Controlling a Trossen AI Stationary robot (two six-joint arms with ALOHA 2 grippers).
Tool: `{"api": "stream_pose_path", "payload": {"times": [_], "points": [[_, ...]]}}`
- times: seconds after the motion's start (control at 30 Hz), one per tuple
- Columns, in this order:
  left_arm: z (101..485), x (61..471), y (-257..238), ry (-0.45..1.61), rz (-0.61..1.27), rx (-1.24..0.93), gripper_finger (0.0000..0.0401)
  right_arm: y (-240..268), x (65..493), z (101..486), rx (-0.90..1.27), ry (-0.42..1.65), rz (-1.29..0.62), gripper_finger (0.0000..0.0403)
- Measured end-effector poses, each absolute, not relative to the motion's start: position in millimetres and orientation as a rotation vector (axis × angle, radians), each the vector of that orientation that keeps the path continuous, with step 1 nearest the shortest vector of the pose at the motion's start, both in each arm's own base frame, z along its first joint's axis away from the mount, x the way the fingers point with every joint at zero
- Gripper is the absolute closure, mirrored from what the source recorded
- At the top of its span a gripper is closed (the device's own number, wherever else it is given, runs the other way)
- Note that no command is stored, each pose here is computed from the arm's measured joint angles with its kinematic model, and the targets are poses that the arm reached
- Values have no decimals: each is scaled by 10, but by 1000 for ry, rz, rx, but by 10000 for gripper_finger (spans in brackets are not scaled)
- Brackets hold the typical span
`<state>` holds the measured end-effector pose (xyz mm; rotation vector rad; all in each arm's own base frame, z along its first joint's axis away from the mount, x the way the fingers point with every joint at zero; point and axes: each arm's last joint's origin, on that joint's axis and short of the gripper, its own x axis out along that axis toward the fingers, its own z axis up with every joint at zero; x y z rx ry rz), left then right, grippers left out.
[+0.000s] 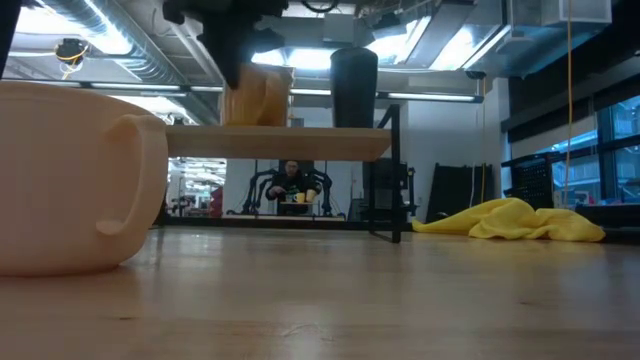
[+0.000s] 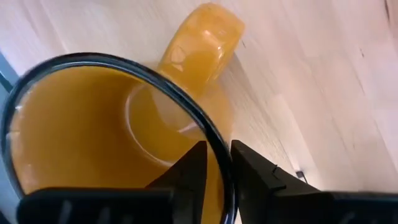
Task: Stack small to large cups/mugs on shelf
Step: Put the yellow mug on the shelf
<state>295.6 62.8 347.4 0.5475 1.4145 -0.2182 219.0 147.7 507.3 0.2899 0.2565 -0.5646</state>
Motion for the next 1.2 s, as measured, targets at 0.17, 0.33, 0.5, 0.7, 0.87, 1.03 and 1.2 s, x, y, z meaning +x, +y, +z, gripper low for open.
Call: {"api": "stream_pose_path", "payload": {"times": [0.17,0.33,0.5,0.7,0.87,1.03,1.2], "points": [[3538,2904,621,1399,-181,546,335,1477,2190,5073,289,257,-565,265],[3608,2841,621,1393,-131,573,336,1477,2190,5073,289,257,-565,265],[3685,2782,617,1363,-65,561,336,1476,2189,5072,287,258,-565,265],[3803,2693,562,1300,-23,542,336,1439,2195,5048,312,290,-566,267],[3903,2601,480,1263,41,540,336,1405,2279,4967,328,352,-566,292],[3998,2477,436,1244,152,523,336,1343,2454,4772,370,447,-589,344],[4035,2336,528,1265,356,381,336,1314,2732,4495,429,533,-574,396]]}}
